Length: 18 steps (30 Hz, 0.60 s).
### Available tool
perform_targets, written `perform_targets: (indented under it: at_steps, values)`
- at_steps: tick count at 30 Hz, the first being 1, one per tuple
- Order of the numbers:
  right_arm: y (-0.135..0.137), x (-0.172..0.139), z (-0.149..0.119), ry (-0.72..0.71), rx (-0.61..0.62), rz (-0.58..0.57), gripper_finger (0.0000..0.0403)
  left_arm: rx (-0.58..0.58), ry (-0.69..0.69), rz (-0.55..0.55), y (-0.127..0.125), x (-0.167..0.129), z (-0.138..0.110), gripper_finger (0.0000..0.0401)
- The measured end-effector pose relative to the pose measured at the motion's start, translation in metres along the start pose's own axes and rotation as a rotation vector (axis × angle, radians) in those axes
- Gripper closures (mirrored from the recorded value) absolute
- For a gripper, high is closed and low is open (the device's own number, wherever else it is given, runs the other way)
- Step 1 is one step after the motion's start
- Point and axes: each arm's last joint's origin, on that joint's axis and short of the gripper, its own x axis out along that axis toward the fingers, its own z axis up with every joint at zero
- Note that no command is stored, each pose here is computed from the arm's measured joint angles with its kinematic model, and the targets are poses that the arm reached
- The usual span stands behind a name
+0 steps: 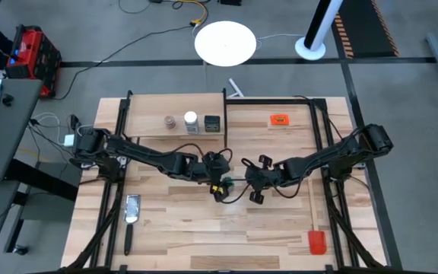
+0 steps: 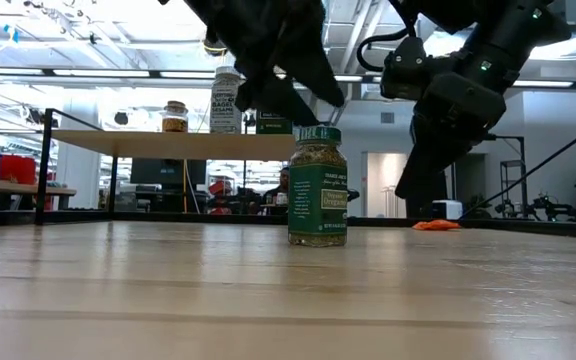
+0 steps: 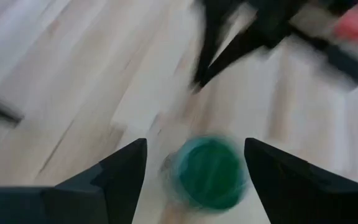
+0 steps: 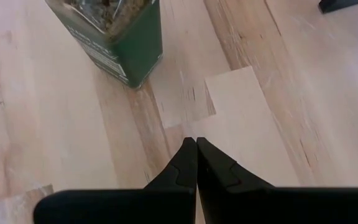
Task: Shelf spices
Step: Remove the green seasoning bottle from the shelf
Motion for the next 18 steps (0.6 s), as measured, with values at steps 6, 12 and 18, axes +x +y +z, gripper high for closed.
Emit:
perform_targets:
  at_steps: [6, 12, 18]
  values:
    - [-0.001, 0.0, -0.002, 0.021, -0.007, -0.01, 0.0395, -0.018, 0.035, -0.004, 0.0, 0.004, 0.005, 0.014]
    - [-0.001, 0.0, -0.003, 0.027, -0.009, -0.013, 0.0395, -0.023, 0.014, -0.009, -0.003, 0.0, 0.012, 0.014]
    - [-0.002, 0.0, -0.005, 0.049, -0.008, -0.023, 0.0395, -0.155, 0.041, -0.042, -0.007, -0.005, 0.02, 0.014]
